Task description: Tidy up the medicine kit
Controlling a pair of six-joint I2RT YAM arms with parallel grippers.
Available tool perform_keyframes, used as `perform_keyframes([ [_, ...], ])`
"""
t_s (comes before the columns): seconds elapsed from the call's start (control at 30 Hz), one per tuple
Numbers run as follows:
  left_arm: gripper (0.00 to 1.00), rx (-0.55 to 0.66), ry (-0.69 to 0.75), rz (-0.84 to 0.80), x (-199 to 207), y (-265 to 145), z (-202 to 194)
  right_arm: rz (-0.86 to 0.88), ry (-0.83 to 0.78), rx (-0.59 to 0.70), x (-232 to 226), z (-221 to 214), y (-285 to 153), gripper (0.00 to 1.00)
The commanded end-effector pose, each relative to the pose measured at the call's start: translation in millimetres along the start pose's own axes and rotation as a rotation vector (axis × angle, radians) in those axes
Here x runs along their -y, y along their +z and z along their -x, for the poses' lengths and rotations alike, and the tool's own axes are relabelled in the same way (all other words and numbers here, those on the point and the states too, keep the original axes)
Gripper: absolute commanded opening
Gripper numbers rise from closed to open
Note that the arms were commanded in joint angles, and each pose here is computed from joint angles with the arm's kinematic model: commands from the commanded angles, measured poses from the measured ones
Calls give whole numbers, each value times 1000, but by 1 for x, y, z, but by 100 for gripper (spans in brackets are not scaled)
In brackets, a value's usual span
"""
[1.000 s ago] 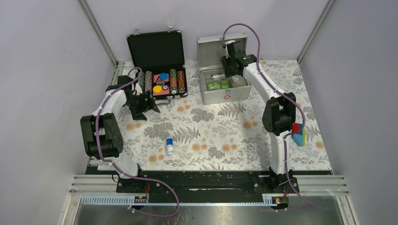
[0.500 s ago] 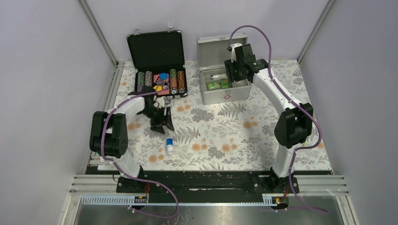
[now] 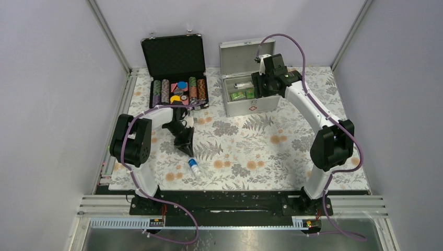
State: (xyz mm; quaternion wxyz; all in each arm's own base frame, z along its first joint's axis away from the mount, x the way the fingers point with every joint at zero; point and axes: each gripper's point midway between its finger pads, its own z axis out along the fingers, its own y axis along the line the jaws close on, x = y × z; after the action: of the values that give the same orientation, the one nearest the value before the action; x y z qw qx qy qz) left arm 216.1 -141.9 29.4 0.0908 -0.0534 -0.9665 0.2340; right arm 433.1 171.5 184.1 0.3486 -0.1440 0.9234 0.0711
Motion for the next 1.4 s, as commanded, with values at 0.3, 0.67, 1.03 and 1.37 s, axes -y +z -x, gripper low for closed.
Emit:
perform_keyframes([
  [0.3,0,290,278,-280,82,-97,98,447,-102,28,-71,6,-33,53],
  [0.67,0,411,419,-751,156,-187,123,867,-225,103,-165,22,-62,100],
  [1.03,0,393,362,-926,180,-220,133,883,-225,44,-210,18,-34,86],
  [1.37,1,455,342,-1065,194,-242,143,881,-206,32,-216,18,-31,47],
])
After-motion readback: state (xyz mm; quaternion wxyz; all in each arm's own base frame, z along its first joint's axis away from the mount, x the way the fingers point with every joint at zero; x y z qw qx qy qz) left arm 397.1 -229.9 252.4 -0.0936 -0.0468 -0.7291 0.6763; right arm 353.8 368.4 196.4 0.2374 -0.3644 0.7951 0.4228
